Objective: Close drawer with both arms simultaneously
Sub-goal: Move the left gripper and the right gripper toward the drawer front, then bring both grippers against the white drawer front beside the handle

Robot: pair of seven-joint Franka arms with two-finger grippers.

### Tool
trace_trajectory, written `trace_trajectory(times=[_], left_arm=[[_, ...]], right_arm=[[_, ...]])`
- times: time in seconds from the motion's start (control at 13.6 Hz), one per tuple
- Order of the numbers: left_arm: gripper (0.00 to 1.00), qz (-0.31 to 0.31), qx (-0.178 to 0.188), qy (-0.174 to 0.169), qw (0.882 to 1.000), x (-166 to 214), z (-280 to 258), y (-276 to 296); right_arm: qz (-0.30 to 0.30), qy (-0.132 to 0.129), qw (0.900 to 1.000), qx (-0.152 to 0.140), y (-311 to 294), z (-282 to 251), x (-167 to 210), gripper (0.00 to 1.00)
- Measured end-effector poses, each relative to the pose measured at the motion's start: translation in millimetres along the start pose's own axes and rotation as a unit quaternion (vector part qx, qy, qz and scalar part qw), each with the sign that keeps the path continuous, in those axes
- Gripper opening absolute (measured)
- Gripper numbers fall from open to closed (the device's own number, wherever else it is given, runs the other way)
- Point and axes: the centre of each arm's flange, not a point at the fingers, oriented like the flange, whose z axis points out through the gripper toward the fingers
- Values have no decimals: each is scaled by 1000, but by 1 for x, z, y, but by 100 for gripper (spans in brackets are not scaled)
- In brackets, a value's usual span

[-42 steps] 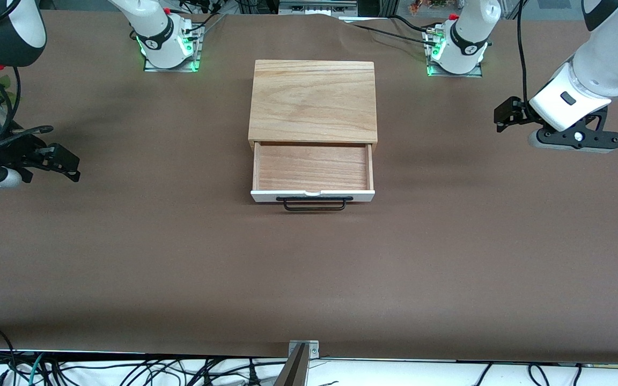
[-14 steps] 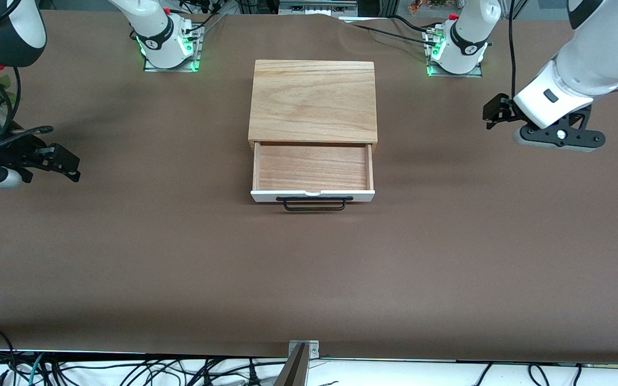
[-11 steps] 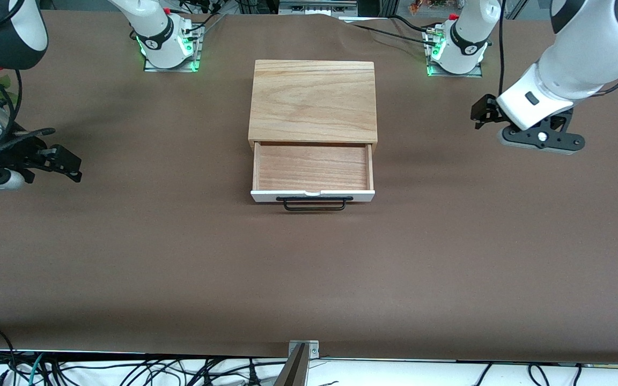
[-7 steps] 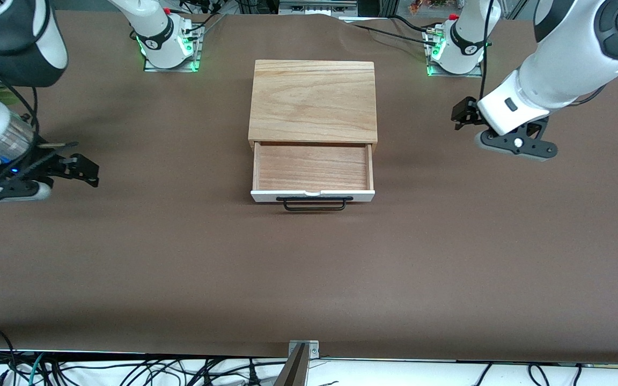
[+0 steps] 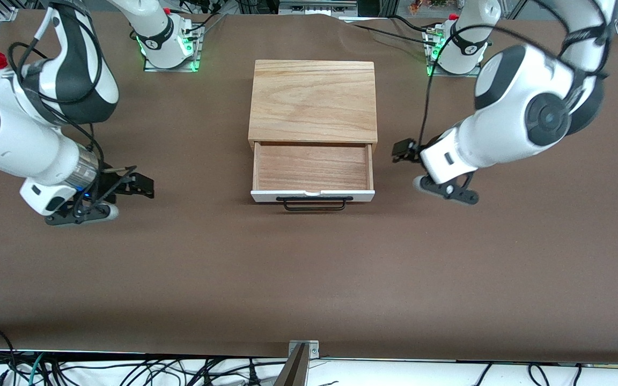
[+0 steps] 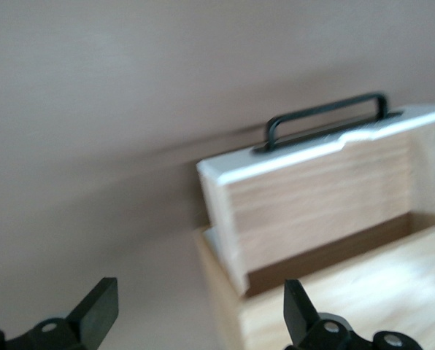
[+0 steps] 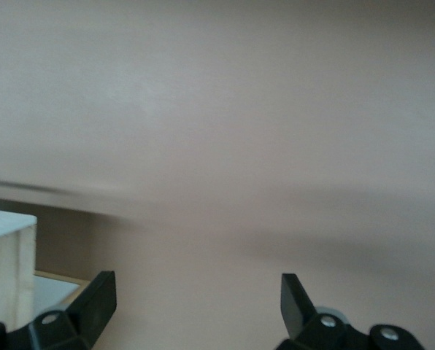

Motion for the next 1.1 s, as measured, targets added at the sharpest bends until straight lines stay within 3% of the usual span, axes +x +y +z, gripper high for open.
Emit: trace_trajectory(times=[0.22,0.44,0.66,0.88,1.1], left_arm=[[100,-42,-77,21,996,36,52,-13],[100,-77,-124,68,987,70,86,-25],[100,-54,-164,86,981,95,109,-36],[100,-43,-208,70,975,96,139,-40],[100,-35,-216,25,975,85,161,-33]], right_arm=[[8,-6,999,35,-17,41,11,100],[16,-27,995,91,-52,92,16,100],[6,-34,994,108,-79,125,23,100],[1,-32,991,128,-100,137,26,100],[-14,-46,988,143,-127,151,18,100]])
